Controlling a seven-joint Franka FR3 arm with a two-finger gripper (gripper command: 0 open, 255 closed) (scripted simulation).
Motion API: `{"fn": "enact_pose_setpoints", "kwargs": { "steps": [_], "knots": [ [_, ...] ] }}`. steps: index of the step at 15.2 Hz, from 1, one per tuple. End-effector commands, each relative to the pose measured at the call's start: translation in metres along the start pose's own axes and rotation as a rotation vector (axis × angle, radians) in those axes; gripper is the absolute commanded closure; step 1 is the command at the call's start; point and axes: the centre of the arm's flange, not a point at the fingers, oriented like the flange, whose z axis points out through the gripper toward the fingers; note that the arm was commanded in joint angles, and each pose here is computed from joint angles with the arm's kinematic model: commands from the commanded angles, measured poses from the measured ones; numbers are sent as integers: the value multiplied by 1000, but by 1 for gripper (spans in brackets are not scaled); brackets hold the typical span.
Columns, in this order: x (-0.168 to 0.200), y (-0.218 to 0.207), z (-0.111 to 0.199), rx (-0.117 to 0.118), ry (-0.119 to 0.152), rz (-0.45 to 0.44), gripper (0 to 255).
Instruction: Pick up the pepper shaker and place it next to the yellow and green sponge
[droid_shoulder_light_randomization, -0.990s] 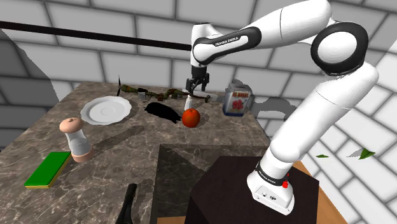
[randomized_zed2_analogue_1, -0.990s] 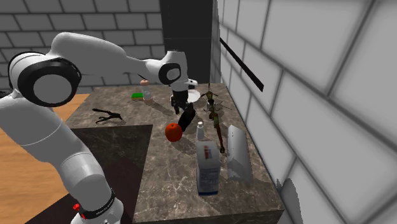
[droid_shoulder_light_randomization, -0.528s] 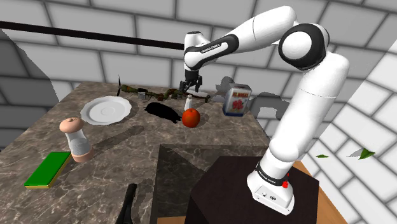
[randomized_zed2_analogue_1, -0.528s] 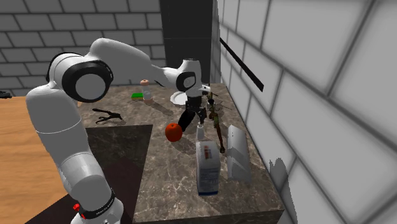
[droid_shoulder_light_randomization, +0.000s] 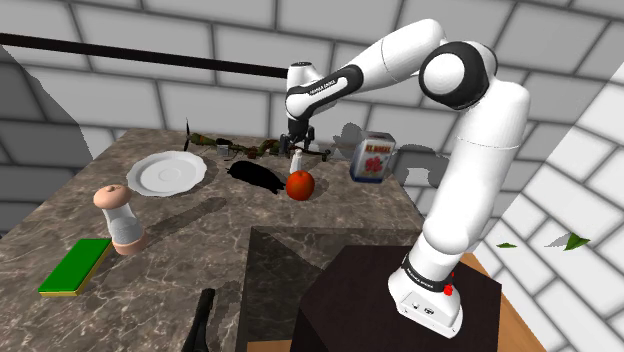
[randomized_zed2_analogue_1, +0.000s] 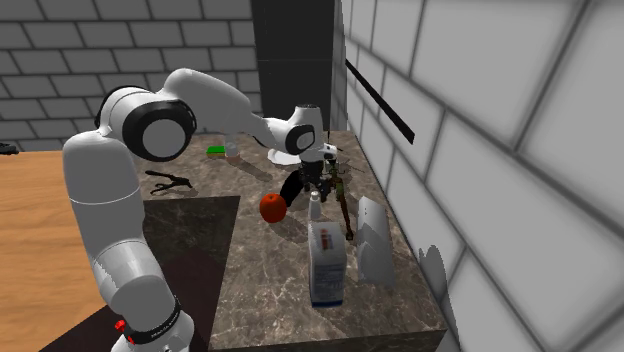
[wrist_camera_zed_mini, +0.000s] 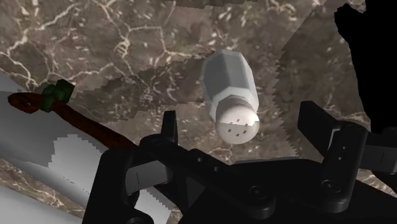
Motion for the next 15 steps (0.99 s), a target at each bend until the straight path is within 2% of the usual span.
{"fn": "enact_pose_setpoints", "kwargs": {
  "steps": [1, 9, 10, 15],
  "knots": [
    [0, 0, 14, 0, 1, 0, 0],
    [0, 0, 14, 0, 1, 0, 0],
    [0, 0, 14, 0, 1, 0, 255],
    [0, 0, 14, 0, 1, 0, 255]
  ]
}}
